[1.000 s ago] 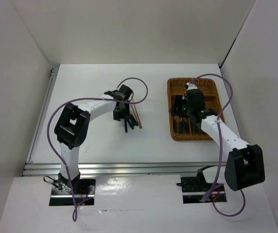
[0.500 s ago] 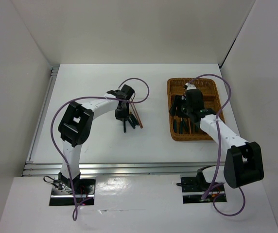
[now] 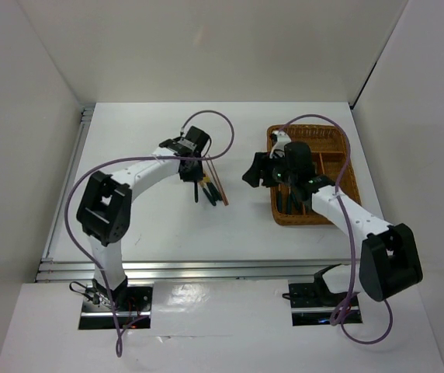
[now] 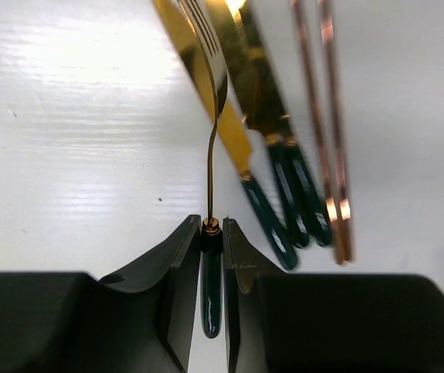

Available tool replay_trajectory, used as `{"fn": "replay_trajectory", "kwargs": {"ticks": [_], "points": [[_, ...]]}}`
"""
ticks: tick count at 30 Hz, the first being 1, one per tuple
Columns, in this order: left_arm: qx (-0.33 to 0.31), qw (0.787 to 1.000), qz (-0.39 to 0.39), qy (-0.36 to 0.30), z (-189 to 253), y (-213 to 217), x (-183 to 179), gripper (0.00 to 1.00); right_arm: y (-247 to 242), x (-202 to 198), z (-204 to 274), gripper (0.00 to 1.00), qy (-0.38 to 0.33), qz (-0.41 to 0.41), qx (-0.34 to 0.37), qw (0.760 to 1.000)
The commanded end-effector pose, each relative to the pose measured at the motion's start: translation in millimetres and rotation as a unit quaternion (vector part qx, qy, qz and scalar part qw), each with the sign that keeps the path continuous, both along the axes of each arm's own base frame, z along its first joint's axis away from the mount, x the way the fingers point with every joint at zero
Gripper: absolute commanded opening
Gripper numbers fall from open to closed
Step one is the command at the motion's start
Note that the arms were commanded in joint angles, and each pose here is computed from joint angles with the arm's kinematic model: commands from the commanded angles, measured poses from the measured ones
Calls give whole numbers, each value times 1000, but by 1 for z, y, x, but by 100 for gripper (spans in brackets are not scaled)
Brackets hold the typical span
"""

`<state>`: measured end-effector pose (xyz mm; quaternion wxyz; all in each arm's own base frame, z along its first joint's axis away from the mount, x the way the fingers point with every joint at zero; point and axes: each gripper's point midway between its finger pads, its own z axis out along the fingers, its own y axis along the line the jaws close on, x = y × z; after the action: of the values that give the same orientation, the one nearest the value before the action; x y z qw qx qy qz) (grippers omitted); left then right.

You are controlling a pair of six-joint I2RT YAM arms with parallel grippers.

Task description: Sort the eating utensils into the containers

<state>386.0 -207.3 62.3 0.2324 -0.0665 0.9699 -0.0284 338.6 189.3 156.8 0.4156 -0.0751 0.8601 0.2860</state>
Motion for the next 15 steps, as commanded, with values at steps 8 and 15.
{"fn": "replay_trajectory", "kwargs": {"ticks": [8, 15], "points": [[-146, 978, -1, -152, 112, -28, 25, 28, 101, 5, 32, 79, -79, 134, 57, 986], [-186, 972, -12, -144, 110, -36, 25, 28, 126, 13, 53, 92, -108, 134, 86, 981]]}}
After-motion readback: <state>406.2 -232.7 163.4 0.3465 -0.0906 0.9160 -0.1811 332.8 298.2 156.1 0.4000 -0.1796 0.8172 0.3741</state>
